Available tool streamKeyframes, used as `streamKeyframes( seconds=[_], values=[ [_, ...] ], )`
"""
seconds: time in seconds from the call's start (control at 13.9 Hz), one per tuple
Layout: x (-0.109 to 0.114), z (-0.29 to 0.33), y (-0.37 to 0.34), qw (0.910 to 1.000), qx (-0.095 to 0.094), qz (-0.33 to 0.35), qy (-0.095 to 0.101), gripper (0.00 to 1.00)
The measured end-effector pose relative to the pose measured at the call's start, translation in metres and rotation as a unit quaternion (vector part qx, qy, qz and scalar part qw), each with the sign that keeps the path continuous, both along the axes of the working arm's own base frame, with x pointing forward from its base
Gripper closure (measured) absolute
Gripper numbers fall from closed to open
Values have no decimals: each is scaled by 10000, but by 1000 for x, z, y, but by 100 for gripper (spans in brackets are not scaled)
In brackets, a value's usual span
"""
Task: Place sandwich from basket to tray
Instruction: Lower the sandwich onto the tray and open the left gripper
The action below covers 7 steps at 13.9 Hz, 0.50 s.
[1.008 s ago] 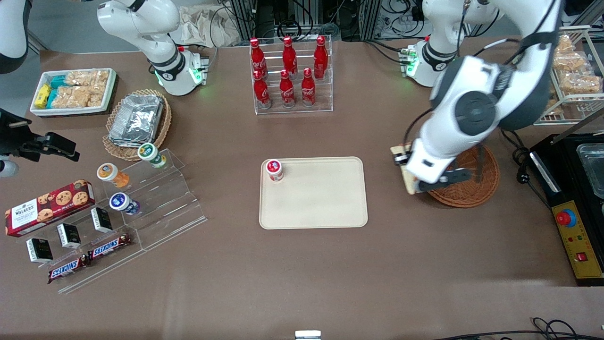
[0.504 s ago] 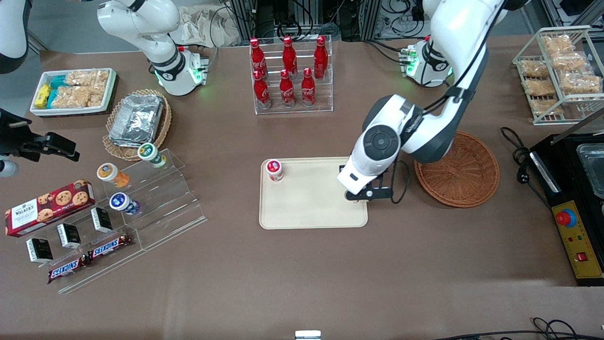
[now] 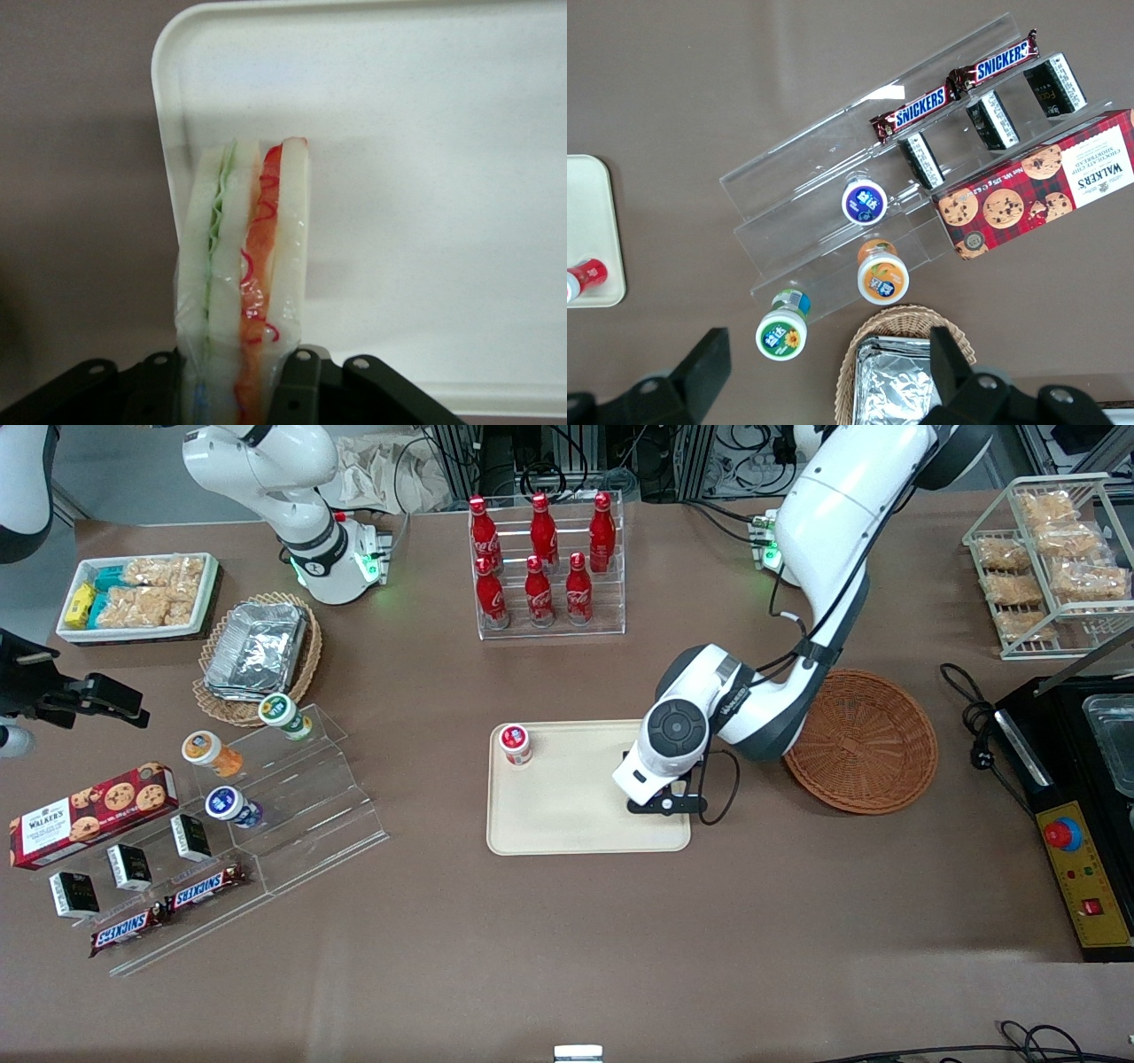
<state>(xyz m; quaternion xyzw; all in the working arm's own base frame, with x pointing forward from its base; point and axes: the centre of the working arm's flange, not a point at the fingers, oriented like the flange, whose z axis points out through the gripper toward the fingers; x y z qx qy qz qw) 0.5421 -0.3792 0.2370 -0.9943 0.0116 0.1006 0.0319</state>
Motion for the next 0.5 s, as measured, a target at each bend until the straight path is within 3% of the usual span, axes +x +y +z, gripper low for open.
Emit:
streamKeyframes(
  seconds=[0.36, 0.5],
  values=[
    [-1, -28, 1, 10000, 52, -58, 47, 62],
    [0, -26, 0, 10000, 42, -57, 30, 45]
  ],
)
